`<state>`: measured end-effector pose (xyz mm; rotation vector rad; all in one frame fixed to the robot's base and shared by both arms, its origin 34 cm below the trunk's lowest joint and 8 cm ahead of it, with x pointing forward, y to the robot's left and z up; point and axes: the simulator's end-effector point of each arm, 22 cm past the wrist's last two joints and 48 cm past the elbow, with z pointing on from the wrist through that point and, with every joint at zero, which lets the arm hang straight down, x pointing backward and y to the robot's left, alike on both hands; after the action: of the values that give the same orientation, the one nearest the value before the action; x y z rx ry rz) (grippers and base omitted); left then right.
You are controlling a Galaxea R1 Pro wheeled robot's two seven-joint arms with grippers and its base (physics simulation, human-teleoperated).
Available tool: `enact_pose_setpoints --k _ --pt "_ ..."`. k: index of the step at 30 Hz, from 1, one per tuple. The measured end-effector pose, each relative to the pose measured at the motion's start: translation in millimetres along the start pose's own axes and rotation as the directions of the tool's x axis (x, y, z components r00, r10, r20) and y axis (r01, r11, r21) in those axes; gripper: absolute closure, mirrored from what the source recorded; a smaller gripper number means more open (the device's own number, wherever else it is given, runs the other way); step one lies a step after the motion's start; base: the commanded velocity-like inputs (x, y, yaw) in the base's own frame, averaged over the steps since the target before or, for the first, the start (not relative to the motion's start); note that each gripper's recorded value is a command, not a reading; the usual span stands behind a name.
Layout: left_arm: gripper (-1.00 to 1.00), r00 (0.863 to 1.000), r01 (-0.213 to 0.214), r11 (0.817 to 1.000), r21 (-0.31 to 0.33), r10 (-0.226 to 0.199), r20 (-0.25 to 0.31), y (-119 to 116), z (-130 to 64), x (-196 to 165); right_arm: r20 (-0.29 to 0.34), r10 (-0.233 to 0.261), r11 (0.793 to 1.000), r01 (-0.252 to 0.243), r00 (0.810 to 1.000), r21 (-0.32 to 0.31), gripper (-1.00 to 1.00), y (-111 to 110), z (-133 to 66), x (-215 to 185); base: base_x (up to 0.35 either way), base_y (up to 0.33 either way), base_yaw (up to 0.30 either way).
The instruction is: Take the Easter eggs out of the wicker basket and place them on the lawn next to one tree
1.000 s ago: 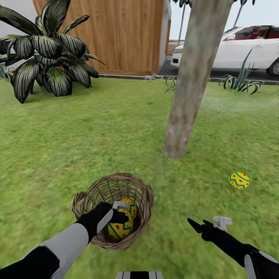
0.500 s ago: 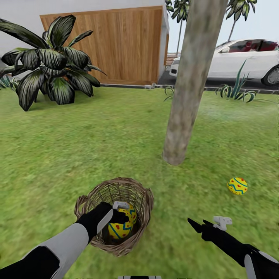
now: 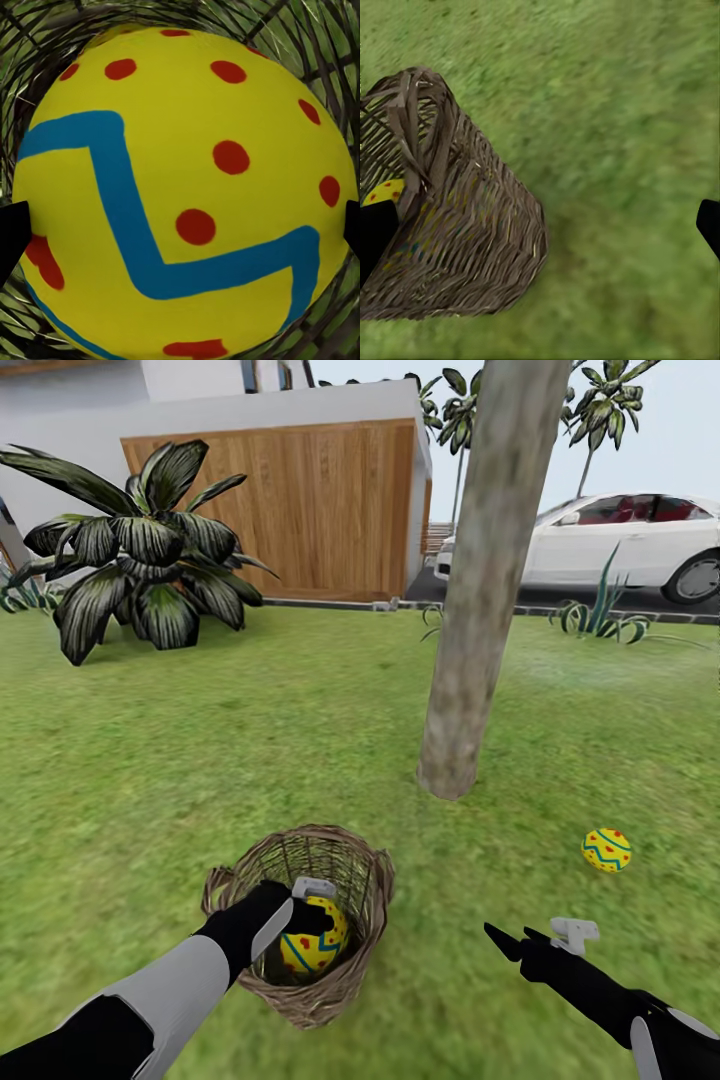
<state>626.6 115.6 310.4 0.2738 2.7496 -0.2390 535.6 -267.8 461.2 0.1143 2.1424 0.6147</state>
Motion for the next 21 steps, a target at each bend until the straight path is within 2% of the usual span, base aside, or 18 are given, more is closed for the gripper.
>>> enact_pose_setpoints --k 8,21 --pt "1.00 0.999 -0.012 1.000 0.000 0.012 0.052 -4.8 -18.5 -21.2 0.029 -0.012 1.000 0.013 1.000 -0.009 -1.00 7.1 -6.8 -12.3 0.000 0.000 0.000" --pt "1.00 0.994 -0.023 1.000 -0.010 0.024 0.105 -7.3 -44.2 -40.7 0.075 -0.031 0.999 0.033 0.997 -0.027 -1.00 19.6 -18.3 -31.5 -0.045 0.000 0.000"
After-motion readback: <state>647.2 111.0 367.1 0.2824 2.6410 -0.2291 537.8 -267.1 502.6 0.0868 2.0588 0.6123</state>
